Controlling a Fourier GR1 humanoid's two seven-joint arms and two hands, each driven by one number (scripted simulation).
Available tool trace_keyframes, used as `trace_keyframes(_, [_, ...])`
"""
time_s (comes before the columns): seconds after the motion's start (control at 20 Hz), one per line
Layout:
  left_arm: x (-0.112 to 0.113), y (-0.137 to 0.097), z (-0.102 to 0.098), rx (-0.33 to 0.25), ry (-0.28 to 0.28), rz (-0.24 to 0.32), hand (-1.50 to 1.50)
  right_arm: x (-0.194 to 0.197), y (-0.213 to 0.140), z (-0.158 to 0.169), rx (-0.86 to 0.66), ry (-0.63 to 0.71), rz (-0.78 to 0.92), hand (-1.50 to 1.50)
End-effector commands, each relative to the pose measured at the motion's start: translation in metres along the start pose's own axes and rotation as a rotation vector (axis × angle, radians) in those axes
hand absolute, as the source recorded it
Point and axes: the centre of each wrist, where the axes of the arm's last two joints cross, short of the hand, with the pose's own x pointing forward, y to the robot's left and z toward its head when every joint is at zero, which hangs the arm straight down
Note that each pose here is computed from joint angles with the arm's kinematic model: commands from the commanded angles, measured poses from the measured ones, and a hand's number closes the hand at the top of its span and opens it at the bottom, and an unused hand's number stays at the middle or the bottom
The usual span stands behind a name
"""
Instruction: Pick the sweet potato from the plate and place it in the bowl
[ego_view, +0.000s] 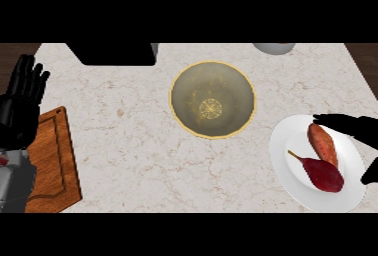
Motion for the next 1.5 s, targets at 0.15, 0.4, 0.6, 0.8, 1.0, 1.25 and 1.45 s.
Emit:
trace_keyframes(0.15, [-0.005,0.010,-0.007,-0.003,0.006,0.011,0.00,0.003,0.023,-0.025,0.041,-0.021,-0.009,-1.50])
trace_keyframes(0.4, [-0.010,0.001,0.000,-0.004,-0.004,0.005,0.00,-0.010,0.025,-0.025,0.065,0.013,-0.018,-1.50])
trace_keyframes(0.6, [0.004,0.010,0.002,0.005,0.004,-0.010,0.00,-0.017,0.031,-0.025,0.054,0.065,-0.034,-1.50])
trace_keyframes(0.8, [0.003,0.004,0.005,0.007,-0.005,-0.001,0.00,-0.020,0.048,-0.034,0.075,0.065,0.008,-1.50])
trace_keyframes(1.0, [-0.010,-0.008,0.004,-0.013,-0.014,-0.004,0.00,-0.022,0.038,-0.043,-0.016,-0.021,0.001,1.50])
trace_keyframes(1.25, [0.004,0.012,-0.004,-0.010,-0.003,0.007,0.00,-0.029,0.027,-0.036,-0.060,-0.040,0.025,1.50])
trace_keyframes(1.45, [0.001,-0.012,-0.002,-0.069,-0.007,0.026,0.00,-0.042,-0.034,-0.024,-0.089,0.073,0.105,1.50])
